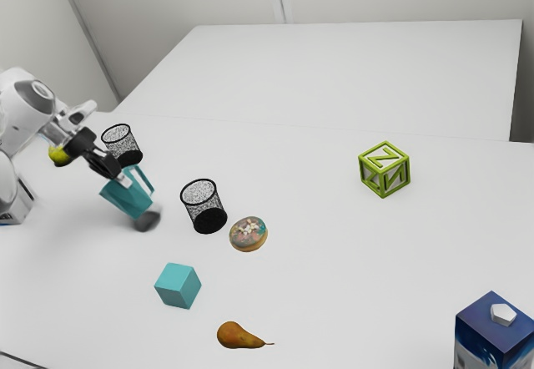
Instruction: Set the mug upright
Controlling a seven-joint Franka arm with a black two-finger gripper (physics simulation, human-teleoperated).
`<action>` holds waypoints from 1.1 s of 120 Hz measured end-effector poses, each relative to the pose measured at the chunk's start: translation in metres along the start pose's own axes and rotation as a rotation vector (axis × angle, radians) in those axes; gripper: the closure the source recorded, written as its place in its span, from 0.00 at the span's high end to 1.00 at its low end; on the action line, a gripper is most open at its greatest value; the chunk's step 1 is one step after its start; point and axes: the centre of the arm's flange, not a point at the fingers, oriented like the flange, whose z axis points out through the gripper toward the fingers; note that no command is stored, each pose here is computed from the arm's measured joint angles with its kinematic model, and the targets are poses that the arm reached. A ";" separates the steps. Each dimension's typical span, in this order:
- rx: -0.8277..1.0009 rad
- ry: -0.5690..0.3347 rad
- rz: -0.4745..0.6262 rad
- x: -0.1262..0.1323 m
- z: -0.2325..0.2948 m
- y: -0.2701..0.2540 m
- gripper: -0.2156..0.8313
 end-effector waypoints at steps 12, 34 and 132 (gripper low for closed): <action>0.156 -0.060 0.045 0.018 0.003 0.033 0.04; 0.349 -0.108 0.052 0.026 0.021 0.069 0.04; 0.603 -0.057 -0.152 0.037 0.088 0.124 0.04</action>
